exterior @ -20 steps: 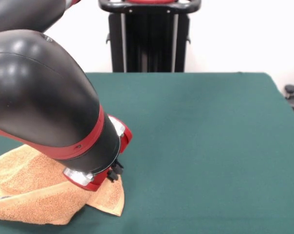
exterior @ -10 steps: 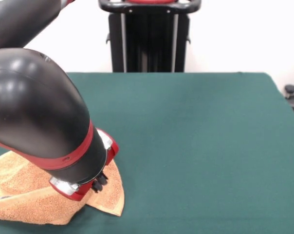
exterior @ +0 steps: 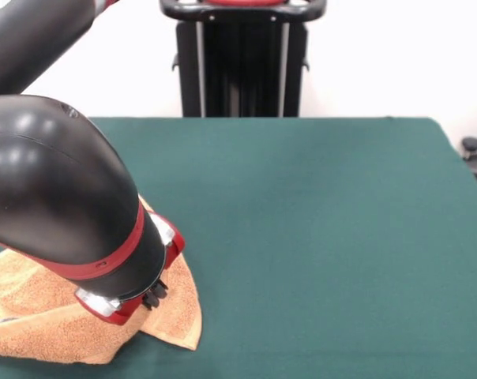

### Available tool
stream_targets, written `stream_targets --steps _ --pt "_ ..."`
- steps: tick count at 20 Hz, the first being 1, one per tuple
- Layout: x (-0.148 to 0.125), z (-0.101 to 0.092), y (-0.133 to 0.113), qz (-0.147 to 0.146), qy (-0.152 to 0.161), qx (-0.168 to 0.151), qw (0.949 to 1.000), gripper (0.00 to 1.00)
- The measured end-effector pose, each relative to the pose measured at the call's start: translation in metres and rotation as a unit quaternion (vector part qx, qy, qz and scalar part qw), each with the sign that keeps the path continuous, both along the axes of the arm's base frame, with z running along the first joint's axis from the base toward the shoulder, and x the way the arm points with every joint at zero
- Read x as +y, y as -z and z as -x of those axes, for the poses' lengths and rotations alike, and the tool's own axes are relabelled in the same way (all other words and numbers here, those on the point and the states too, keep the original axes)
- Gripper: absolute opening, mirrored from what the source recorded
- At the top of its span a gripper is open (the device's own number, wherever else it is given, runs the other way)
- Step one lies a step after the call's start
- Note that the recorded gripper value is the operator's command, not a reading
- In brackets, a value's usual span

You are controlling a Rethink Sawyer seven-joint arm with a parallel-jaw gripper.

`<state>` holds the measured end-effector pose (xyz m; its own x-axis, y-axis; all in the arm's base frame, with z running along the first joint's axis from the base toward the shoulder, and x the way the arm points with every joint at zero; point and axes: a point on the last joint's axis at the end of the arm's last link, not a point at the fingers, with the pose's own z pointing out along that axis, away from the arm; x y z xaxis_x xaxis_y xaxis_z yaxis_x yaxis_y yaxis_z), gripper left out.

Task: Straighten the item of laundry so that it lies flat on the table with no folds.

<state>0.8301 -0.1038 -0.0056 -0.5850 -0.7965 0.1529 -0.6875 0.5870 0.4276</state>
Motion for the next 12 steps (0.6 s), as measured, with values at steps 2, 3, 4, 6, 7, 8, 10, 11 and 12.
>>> stream_targets --steps 2,3,4,6,7,8,10,11,12 --pt "0.001 0.0 0.0 -0.006 0.001 0.0 1.0 0.0" --pt "0.002 0.0 0.0 -0.01 0.002 -0.001 0.9999 0.0" --pt "0.002 0.0 0.0 -0.014 0.003 -0.003 0.9999 0.0" --pt "0.004 0.0 0.002 -0.022 0.005 -0.007 0.9997 0.0" --pt "0.005 0.001 0.004 -0.028 0.006 -0.01 0.9995 0.0" --pt "0.006 0.001 0.006 -0.031 0.007 -0.012 0.9994 0.0" --pt "0.008 0.0 0.011 -0.04 0.01 -0.019 0.9989 0.0" --pt "0.009 0.001 0.013 -0.043 0.011 -0.021 0.9988 0.0" --pt "0.01 0.001 0.014 -0.045 0.012 -0.022 0.9987 0.0"
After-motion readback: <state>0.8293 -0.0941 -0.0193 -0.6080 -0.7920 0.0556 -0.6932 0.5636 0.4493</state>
